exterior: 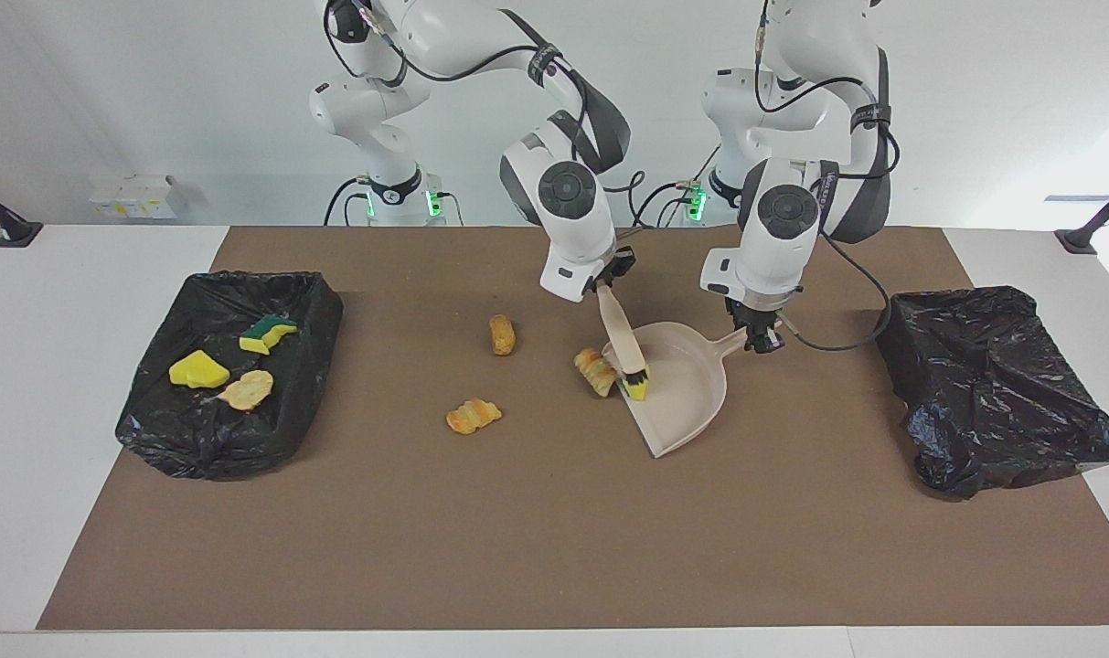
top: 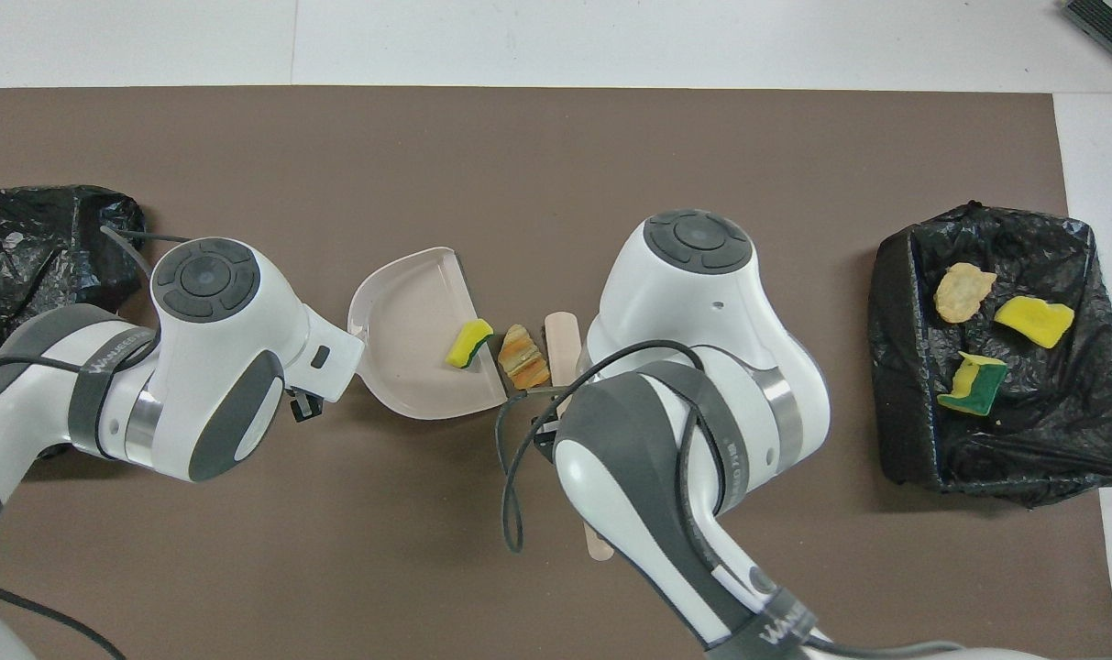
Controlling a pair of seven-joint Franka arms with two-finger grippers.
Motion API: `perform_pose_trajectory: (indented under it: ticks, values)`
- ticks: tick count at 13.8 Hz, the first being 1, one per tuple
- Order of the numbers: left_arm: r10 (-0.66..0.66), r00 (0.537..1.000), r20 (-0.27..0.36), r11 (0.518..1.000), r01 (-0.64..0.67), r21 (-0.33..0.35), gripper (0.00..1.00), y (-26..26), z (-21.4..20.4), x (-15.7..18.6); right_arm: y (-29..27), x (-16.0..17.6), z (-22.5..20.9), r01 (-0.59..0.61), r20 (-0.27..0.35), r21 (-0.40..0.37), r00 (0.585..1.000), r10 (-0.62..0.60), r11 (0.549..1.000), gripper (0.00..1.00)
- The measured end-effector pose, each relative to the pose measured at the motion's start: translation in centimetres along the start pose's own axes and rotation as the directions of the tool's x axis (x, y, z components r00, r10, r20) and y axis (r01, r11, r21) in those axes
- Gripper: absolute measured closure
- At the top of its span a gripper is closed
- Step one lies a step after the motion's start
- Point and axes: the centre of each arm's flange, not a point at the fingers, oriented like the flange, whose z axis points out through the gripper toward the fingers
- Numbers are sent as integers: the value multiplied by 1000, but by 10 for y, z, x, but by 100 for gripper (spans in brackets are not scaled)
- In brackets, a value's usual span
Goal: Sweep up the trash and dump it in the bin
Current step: 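Brush the chunks and sponge into the dustpan with the right gripper, then pull the brush back toward the robot with the right gripper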
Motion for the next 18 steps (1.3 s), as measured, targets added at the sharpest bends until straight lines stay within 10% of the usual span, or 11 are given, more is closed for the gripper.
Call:
perform_pose_trajectory:
  ticks: [5, 10, 18]
  values:
    - [17, 1000, -5, 1000, -17, 5, 69, -1, 0, 0, 39, 7, 22, -313, 49, -39, 948, 314, 949, 74]
    - [44, 999, -8, 999, -44, 9, 69, 1, 7, -1, 62, -30, 63, -381, 30, -165, 920, 390, 910, 74]
    - [183, 983, 12, 980, -183, 77, 69, 1, 10, 3, 94, -84, 136, -378, -124, -80, 922, 367, 922, 74]
